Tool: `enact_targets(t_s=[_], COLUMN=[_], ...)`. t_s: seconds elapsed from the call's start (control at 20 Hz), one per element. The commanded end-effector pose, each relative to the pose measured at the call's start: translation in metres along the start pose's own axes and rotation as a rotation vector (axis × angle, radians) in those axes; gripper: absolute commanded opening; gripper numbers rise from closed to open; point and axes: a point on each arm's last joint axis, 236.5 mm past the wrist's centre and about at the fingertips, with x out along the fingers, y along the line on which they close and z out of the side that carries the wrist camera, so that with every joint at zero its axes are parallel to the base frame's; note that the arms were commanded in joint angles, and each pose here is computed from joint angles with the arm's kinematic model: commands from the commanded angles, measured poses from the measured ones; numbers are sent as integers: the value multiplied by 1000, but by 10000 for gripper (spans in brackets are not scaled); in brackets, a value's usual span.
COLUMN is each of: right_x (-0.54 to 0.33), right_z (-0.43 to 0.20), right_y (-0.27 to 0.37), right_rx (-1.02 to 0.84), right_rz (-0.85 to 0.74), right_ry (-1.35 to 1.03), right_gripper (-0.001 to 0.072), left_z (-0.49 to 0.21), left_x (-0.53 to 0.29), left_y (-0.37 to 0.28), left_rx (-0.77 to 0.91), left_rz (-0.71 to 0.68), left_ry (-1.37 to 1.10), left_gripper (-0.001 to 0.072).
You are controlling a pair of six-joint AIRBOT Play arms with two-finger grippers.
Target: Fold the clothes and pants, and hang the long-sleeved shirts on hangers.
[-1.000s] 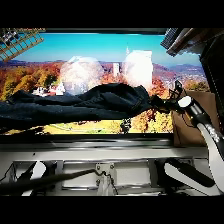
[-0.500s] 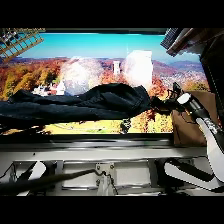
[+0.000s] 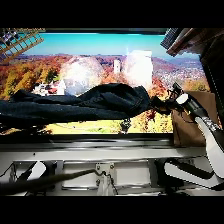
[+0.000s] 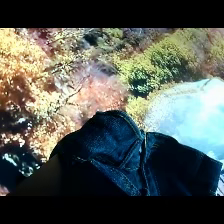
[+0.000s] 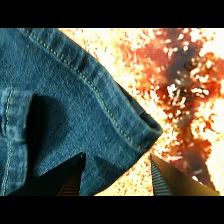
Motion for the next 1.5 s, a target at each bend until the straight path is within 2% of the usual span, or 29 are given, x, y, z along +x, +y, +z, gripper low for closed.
enact_targets(t_s=[0.0, 0.1, 0.15, 0.2, 0.25, 0.3, 0.45, 0.6, 0.85, 1.15, 1.3, 1.45], right_x=[7, 8, 7, 7, 6, 4, -26, -99, -219, -297, -294, -267], right_z=[3, 12, 18, 23, 27, 30, 36, 44, 7, -38, -27, 14], right_y=[-1, 0, 1, 3, 6, 8, 33, 62, 69, 36, 32, 41], right_rx=[20, 23, 26, 33, 40, 44, -37, -211, -397, -389, -381, -367], right_rz=[2, 10, 16, 25, 34, 43, 85, 103, 62, -25, -56, -59], right_ry=[-4, -42, -66, -89, -105, -113, -125, -232, -414, -590, -598, -590], right_gripper=[451, 400, 337, 247, 101, 30, 28, 28, 28, 28, 28, 28], left_z=[4, 6, 6, 6, 6, 6, 33, 84, 135, 148, 136, 111], left_x=[1, 1, 1, 1, 0, 0, -11, -36, -75, -87, -70, -37], left_y=[-2, -3, -3, -3, -3, -6, -27, -66, -102, -87, -99, -125], left_rx=[2, 2, 2, 1, -1, -21, -70, 82, 108, 85, 95, 134], left_rz=[-9, -12, -13, -13, -14, -23, -87, -160, -239, -214, -230, -257], left_ry=[-18, -25, -25, -25, -25, -22, -79, -199, -327, -360, -318, -242], left_gripper=[16, 16, 17, 16, 17, 16, 16, 16, 16, 16, 15, 15])
